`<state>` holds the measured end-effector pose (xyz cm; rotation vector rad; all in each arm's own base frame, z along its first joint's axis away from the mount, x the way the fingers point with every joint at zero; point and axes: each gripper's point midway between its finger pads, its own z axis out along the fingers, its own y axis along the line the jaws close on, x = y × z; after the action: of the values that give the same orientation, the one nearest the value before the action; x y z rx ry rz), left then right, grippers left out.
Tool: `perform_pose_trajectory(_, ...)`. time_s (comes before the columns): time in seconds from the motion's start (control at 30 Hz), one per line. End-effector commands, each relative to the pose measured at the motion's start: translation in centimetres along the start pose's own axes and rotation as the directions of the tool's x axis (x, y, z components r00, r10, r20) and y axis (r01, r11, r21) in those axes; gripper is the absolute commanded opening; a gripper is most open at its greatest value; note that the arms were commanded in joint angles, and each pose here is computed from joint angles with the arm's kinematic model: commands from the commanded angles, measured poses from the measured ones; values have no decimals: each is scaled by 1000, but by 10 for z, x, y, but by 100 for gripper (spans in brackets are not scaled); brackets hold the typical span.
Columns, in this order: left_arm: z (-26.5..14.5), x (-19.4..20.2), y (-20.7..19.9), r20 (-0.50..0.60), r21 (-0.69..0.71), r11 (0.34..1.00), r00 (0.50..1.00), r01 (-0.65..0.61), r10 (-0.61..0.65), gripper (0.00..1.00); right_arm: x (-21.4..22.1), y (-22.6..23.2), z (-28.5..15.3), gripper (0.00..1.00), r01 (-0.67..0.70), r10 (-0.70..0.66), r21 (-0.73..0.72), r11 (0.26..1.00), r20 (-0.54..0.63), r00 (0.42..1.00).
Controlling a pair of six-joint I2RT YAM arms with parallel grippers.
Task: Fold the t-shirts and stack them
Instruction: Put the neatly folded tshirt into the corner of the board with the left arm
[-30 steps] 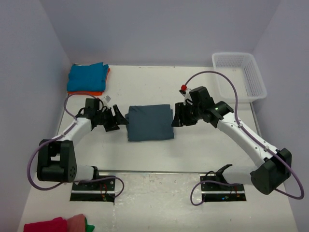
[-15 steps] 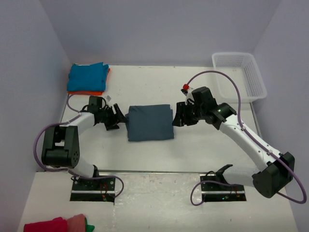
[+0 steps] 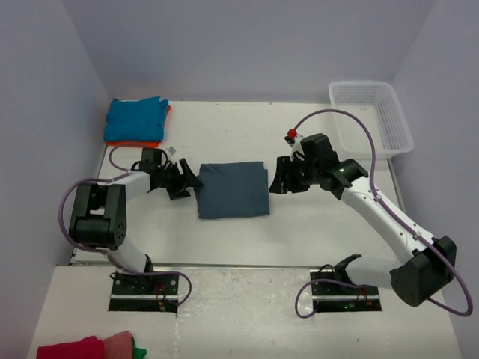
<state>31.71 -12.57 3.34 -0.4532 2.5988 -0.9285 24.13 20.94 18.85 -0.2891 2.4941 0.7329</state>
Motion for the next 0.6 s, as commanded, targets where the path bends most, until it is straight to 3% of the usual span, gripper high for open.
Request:
perform_pose_trajectory(0.0,14,7,-1,-7,-3,1000,1000,-7,7,73,-8,4,-6,50,22,-20,-27,999,50,999)
perform_pose_trajectory(0.17,63,55,-31,-98,10,999,994,-50,50,73,-9,8,-10,50,15,-12,-50,999,60,998)
perform_pose_trajectory(0.27,86,78,-38,-145,19,999,989,-37,40,66,-9,9,-15,50,10,-6,-56,998,70,998)
perform_pose_trajectory(0.37,95,83,-31,-150,-5,1000,988,-21,20,31,-9,8,-21,50,3,2,-56,998,89,996)
perform_pose_trajectory(0.4,97,80,-30,-142,-11,1000,990,-20,18,8,-9,9,-22,50,3,2,-59,998,93,996)
perform_pose_trajectory(0.43,98,79,-28,-141,-26,999,990,-28,24,0,-9,9,-24,50,5,1,-60,998,99,995)
perform_pose_trajectory(0.57,102,63,-35,-123,-41,997,990,-70,64,0,0,2,-15,50,-13,16,-43,999,65,998)
